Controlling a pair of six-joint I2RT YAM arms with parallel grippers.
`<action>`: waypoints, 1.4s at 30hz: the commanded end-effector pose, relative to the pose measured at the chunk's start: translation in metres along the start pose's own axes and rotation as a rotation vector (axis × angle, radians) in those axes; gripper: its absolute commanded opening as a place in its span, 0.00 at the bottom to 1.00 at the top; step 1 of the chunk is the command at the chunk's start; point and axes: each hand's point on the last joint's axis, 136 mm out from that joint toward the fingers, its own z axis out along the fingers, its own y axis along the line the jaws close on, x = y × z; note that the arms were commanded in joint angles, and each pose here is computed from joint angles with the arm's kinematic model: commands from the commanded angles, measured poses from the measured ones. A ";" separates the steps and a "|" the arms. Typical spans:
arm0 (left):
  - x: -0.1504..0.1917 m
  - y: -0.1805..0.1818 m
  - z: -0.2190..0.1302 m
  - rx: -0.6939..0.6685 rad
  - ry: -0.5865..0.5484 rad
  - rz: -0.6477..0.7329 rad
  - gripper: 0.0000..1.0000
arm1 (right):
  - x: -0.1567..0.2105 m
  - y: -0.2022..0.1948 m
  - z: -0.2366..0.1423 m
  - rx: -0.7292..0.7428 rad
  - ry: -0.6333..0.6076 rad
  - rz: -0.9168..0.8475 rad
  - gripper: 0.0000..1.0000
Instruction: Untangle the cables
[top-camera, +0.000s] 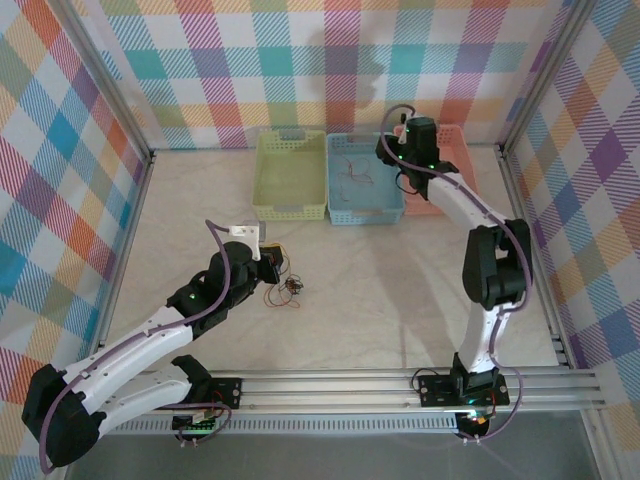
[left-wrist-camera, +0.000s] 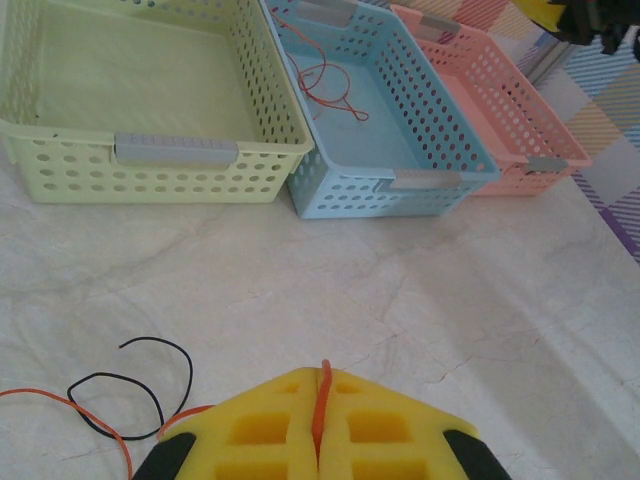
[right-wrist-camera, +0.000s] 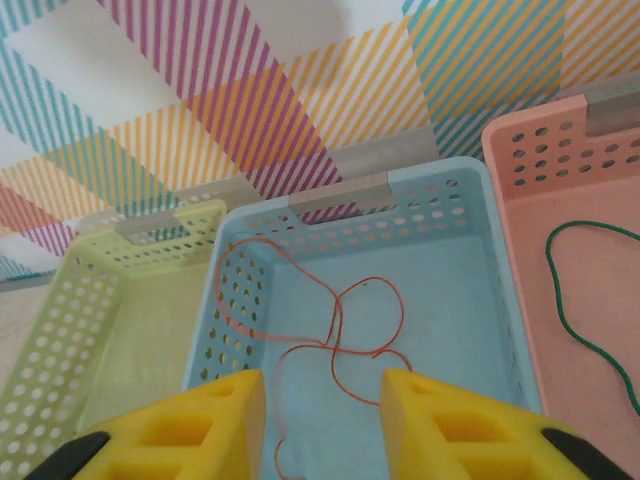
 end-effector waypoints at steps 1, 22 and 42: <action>-0.006 0.003 -0.002 -0.011 -0.025 0.007 0.00 | -0.013 0.035 -0.029 -0.133 -0.034 -0.038 0.38; -0.006 -0.016 -0.005 0.101 -0.019 0.007 0.00 | 0.101 0.122 -0.107 -0.663 0.077 -0.416 0.51; -0.041 -0.039 -0.028 0.166 -0.041 -0.067 0.00 | 0.267 0.195 -0.188 -1.207 0.015 -0.752 0.68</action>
